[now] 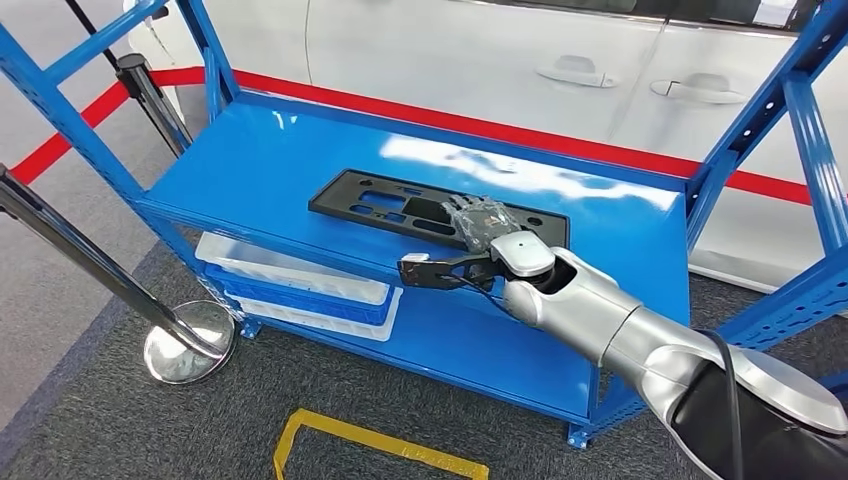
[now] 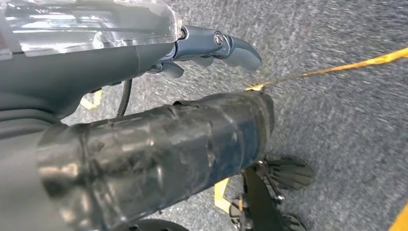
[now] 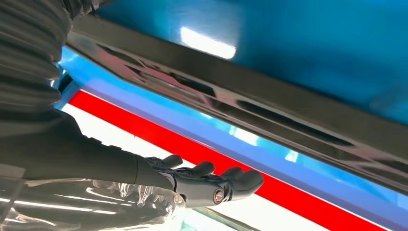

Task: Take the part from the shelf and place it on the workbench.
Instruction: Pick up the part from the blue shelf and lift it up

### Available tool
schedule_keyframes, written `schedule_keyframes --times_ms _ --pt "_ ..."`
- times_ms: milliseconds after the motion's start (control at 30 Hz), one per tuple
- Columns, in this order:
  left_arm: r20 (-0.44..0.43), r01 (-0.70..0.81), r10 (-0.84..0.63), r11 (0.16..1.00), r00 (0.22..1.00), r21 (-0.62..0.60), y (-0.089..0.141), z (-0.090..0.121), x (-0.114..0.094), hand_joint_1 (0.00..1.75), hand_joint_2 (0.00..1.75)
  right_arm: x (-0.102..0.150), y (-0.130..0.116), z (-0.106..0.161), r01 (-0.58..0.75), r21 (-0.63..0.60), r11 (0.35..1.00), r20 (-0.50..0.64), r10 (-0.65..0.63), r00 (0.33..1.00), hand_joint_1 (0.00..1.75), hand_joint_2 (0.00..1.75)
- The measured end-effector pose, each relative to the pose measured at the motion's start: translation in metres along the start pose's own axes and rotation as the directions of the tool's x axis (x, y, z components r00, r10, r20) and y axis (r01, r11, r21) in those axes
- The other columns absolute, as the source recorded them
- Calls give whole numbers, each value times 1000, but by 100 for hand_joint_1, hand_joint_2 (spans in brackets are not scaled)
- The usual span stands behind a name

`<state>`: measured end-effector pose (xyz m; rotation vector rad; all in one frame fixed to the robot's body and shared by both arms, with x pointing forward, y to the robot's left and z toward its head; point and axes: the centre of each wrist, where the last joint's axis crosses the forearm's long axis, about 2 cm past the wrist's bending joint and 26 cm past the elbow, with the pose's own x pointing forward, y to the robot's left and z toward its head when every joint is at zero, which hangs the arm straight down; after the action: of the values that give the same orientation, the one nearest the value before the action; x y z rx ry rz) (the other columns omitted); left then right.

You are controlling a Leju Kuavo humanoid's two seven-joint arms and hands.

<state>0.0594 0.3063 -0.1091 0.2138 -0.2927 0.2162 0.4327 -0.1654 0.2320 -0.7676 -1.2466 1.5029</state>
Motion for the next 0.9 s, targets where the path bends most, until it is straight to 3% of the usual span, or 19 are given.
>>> schedule_keyframes --times_ms 833,900 --pt "-9 5 -5 1000 1000 12 3 0 -1 0 0 -4 14 -1 6 31 1000 -9 -5 1000 0 175" --pt "-7 5 -5 1000 1000 13 4 -1 0 0 0 -4 14 -1 5 32 999 -8 -5 1000 78 175"
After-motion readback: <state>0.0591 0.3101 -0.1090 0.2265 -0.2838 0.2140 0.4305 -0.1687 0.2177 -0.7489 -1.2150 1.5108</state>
